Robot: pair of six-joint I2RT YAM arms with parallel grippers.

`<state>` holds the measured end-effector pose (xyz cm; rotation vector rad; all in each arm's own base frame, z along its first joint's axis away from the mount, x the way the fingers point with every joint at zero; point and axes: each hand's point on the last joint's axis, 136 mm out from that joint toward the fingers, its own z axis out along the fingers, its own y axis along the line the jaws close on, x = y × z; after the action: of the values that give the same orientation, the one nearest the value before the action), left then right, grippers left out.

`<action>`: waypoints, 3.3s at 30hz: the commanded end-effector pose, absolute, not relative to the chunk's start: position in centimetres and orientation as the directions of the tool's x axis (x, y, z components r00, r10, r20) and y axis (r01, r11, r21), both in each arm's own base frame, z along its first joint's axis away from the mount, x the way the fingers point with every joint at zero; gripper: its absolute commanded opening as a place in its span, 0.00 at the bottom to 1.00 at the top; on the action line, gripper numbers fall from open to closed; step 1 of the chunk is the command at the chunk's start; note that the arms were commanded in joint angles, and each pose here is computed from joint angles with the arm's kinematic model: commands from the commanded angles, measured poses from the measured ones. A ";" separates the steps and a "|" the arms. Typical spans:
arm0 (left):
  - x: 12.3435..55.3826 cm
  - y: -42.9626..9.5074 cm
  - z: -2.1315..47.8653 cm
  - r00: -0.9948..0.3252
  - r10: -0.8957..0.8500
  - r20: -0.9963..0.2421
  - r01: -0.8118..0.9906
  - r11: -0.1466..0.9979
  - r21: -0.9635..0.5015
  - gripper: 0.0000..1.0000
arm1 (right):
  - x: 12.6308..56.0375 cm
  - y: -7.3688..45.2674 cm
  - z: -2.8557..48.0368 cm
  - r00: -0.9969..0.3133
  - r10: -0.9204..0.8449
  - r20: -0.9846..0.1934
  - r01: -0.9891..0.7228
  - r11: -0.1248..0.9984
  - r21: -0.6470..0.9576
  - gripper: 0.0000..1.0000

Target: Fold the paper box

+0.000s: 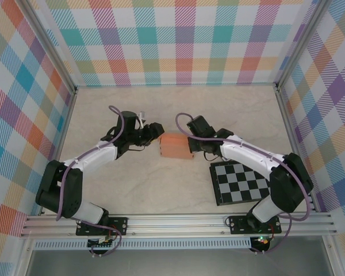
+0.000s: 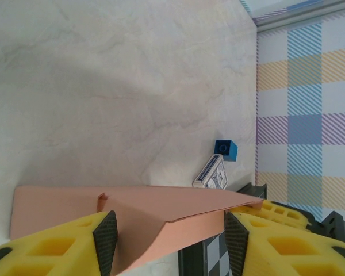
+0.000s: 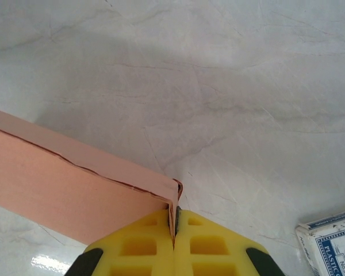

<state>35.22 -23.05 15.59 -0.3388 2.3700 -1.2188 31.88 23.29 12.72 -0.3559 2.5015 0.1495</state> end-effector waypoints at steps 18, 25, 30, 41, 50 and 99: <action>34.5 -24.5 16.0 -0.872 -0.431 -0.233 -0.031 0.523 -0.852 0.48 | 32.9 24.5 13.3 -0.786 -0.208 -0.582 -0.293 0.954 0.055 0.00; 34.2 -24.2 14.5 -0.876 -0.415 -0.246 -0.034 0.562 -0.827 0.43 | 33.1 24.6 13.2 -0.784 -0.196 -0.589 -0.282 0.958 0.057 0.02; 33.9 -24.7 13.8 -0.880 -0.407 -0.247 -0.033 0.569 -0.821 0.39 | 33.5 24.7 13.7 -0.762 -0.207 -0.613 -0.298 0.953 0.049 0.02; 33.7 -25.0 14.0 -0.878 -0.395 -0.272 -0.005 0.574 -0.819 0.36 | 34.0 25.1 14.1 -0.734 -0.225 -0.641 -0.324 0.945 0.038 0.02; 33.2 -25.1 13.8 -0.855 -0.365 -0.368 0.085 0.602 -0.794 0.37 | 34.5 25.0 14.2 -0.759 -0.175 -0.627 -0.270 0.961 0.058 0.08; 32.4 -24.7 10.6 -0.842 -0.221 -0.493 0.142 0.790 -0.596 0.34 | 32.1 19.4 19.1 -0.806 0.263 -0.531 -0.060 0.855 0.514 0.54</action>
<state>33.26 -25.05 12.85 -0.0717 2.3337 -0.9355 31.95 19.51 18.69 0.0518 2.4012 0.5458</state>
